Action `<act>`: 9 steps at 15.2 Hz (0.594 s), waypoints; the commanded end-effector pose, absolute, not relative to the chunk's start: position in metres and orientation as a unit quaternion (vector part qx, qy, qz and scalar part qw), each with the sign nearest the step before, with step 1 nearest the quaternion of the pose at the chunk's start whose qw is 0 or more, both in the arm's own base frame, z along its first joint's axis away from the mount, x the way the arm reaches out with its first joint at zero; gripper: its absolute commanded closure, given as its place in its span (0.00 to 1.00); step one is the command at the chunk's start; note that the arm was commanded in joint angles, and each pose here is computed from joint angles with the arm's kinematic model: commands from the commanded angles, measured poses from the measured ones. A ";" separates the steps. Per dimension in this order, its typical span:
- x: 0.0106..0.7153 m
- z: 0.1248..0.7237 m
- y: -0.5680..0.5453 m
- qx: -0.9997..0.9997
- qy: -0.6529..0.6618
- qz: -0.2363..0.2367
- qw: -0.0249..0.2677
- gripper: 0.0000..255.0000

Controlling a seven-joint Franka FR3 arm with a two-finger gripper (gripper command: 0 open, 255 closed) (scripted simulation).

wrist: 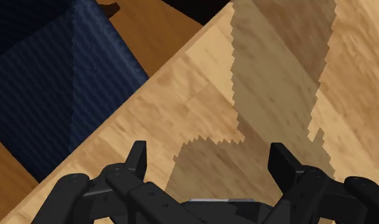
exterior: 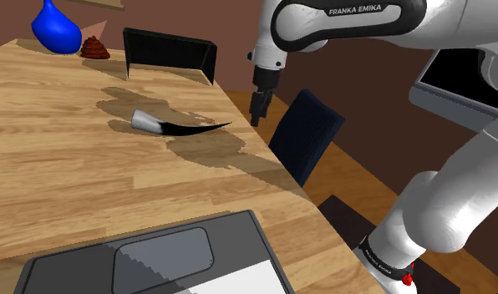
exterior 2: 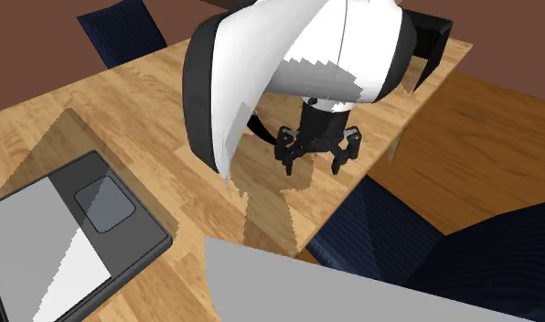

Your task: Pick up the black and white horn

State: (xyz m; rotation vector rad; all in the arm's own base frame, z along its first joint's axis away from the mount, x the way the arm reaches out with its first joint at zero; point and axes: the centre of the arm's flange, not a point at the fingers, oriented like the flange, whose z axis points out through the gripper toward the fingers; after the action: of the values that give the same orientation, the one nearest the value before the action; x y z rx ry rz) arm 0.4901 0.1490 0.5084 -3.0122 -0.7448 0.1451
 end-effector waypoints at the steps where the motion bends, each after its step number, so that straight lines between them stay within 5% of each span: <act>1: 0.510 0.505 0.166 -0.962 -0.268 0.043 0.017 0.00; 9: 0.574 0.491 0.246 -0.927 -0.375 0.030 0.013 0.00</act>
State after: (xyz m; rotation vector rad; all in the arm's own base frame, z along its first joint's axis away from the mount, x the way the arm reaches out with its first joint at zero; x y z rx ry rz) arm 0.5693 0.2331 0.4951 -2.9029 -1.1247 0.1002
